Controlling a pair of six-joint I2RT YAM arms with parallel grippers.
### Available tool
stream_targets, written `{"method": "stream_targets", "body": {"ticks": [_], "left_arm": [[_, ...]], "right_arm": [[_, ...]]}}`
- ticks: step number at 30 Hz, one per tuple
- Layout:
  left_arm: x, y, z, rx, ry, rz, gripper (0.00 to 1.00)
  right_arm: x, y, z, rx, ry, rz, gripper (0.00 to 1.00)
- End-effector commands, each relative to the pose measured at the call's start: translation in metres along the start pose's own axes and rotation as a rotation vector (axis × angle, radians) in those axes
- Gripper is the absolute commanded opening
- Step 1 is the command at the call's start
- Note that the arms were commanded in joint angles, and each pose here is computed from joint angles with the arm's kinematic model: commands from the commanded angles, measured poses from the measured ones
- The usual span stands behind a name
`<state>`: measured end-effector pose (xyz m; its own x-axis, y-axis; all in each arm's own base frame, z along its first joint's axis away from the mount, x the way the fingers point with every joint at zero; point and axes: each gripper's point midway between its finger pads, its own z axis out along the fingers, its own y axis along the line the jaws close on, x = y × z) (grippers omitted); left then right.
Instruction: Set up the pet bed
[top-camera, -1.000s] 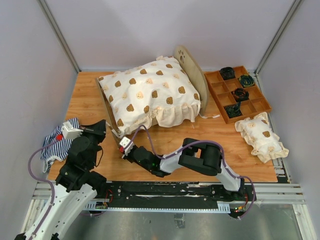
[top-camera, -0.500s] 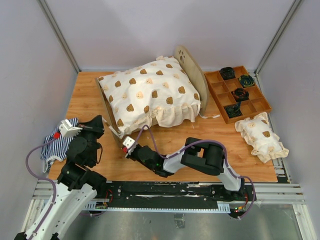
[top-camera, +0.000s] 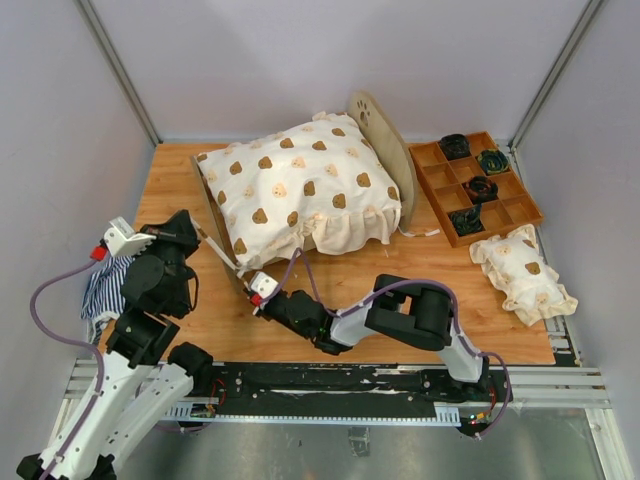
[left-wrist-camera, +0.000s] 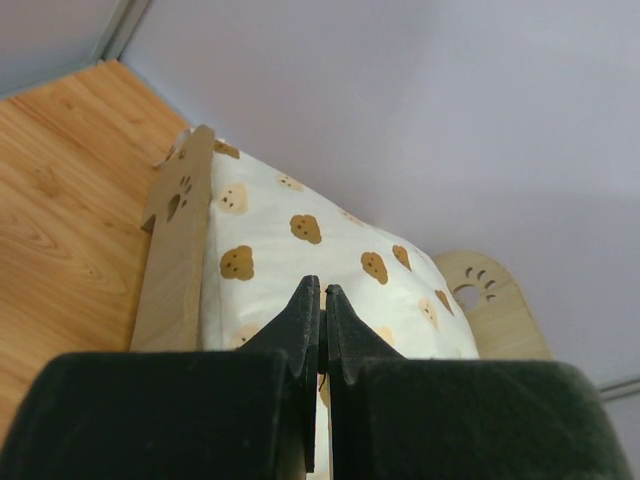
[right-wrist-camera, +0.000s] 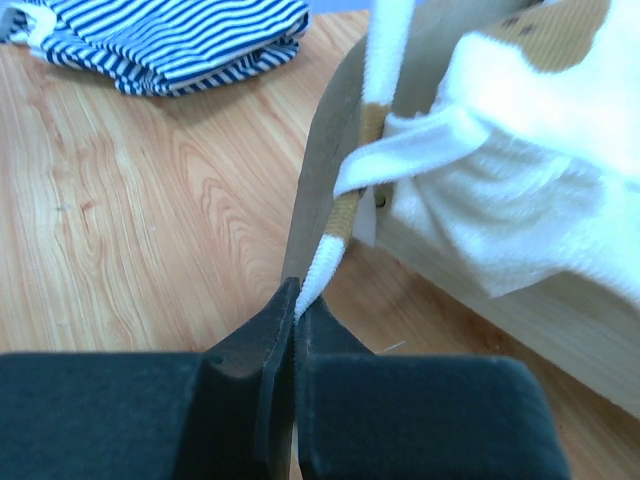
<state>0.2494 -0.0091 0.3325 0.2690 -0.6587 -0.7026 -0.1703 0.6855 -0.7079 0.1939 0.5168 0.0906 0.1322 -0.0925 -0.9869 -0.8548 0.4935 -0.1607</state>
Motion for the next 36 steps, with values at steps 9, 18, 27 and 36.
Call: {"method": "stream_targets", "body": {"ticks": [9,18,27,36], "left_arm": [[-0.038,0.019,0.010,-0.142,-0.187,0.220,0.00],[-0.043,0.016,0.021,-0.184,-0.241,0.269,0.00],[-0.050,0.020,0.043,-0.287,-0.300,0.335,0.00],[-0.065,0.034,0.073,-0.356,-0.318,0.334,0.00]], "right_arm": [[0.006,-0.012,0.002,0.045,-0.030,0.103,0.00],[0.053,-0.040,-0.016,0.100,0.032,0.167,0.00],[0.048,-0.058,0.000,0.106,0.027,0.162,0.00],[0.095,-0.049,-0.009,0.110,0.095,0.253,0.00]]}}
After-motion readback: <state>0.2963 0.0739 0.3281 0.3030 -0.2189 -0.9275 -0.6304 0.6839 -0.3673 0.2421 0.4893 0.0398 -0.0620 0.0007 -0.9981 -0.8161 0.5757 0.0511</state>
